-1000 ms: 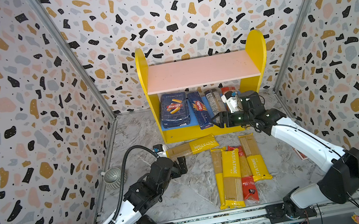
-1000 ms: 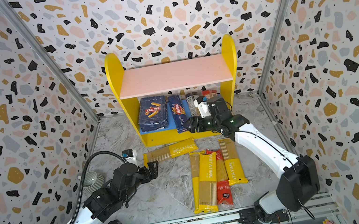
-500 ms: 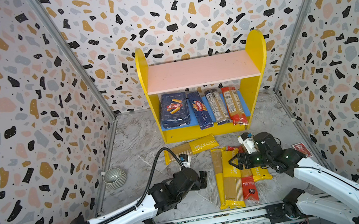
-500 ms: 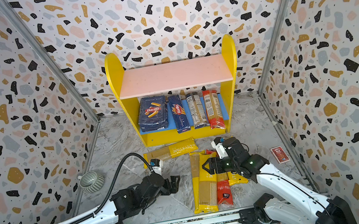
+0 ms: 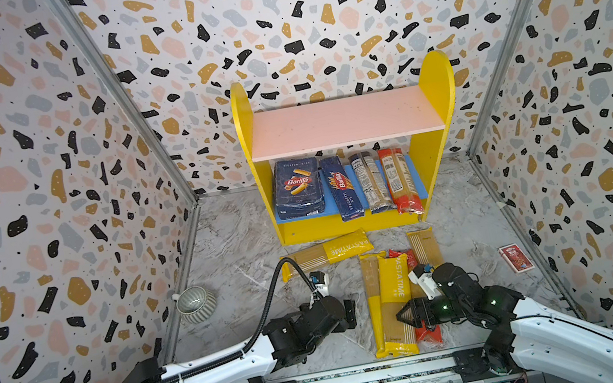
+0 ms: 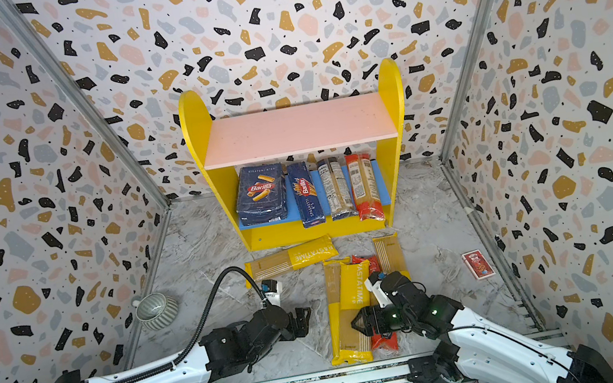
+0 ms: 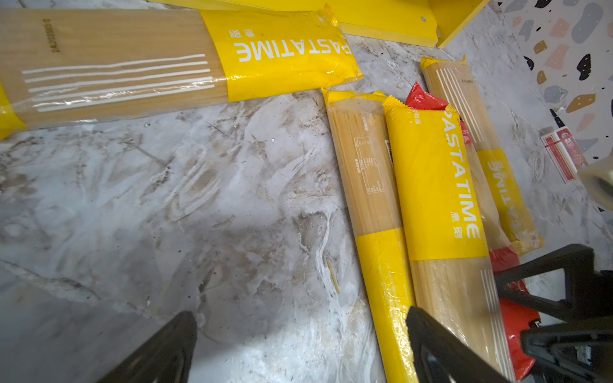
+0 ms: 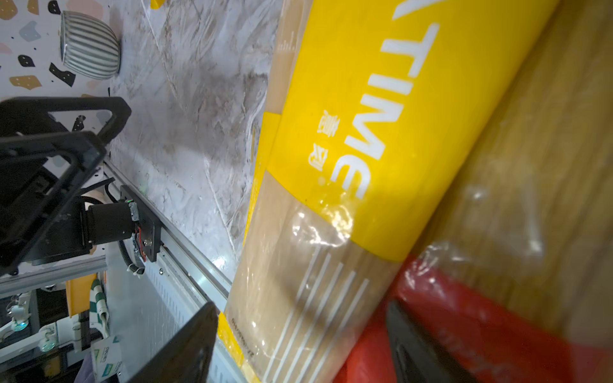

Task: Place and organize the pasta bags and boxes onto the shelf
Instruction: 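Open the right gripper and pull it back to the yellow bags, then grasp a yellow Pastatime spaghetti bag with the right gripper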

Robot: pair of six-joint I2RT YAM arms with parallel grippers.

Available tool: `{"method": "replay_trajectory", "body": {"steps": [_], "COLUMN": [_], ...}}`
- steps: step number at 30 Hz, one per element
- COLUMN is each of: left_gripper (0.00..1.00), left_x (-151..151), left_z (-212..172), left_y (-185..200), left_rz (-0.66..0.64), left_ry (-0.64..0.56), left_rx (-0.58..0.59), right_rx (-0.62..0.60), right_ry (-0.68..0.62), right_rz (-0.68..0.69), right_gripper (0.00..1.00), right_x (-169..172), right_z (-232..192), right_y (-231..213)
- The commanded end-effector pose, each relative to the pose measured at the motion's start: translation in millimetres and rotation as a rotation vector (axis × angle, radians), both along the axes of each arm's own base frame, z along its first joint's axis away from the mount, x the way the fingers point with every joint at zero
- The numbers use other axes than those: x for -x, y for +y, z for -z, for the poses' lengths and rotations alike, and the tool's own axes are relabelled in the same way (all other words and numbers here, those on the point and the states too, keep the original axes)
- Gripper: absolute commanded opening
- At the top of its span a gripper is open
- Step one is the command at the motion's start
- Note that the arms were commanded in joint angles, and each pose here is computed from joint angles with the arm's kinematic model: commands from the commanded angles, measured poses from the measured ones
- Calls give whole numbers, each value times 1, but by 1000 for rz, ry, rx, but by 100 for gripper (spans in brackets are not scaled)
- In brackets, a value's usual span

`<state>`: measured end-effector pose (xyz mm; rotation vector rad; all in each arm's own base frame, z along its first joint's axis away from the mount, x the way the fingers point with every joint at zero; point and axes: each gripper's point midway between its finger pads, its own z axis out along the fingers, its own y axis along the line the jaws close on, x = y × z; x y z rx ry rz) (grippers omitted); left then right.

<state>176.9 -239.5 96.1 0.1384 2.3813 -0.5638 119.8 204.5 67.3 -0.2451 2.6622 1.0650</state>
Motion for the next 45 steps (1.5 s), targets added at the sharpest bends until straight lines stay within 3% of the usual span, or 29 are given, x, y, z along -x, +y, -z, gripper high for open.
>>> {"method": "replay_trajectory", "body": {"steps": [1, 8, 16, 22, 33, 37, 45], "left_gripper": [93, 75, 75, 76, 78, 78, 82], "left_x": [0, 5, 10, 10, 6, 3, -2], "left_z": [2, 14, 30, 34, 28, 23, 7], "left_y": [0, 13, 22, 22, 21, 19, 23], "left_rz": [-8, -30, -31, -32, -38, -42, -59], "left_ry": [-9, 6, 33, 36, 17, 5, -21], "left_rx": [14, -1, -33, -37, -60, -66, -92], "right_rx": [-19, -16, 5, 12, -123, -187, -292], "right_ry": [21, 54, 28, 5, -26, -20, -31], "right_rz": [17, -18, -2, 53, 55, 38, -15], "right_gripper": [80, 80, 78, 46, 11, 6, 5], "right_x": [0, 3, -13, -29, -45, -47, -49], "right_z": [5, 23, 30, 32, 4, -7, -40], "right_y": [8, 25, 35, 32, 27, 28, 39]}}
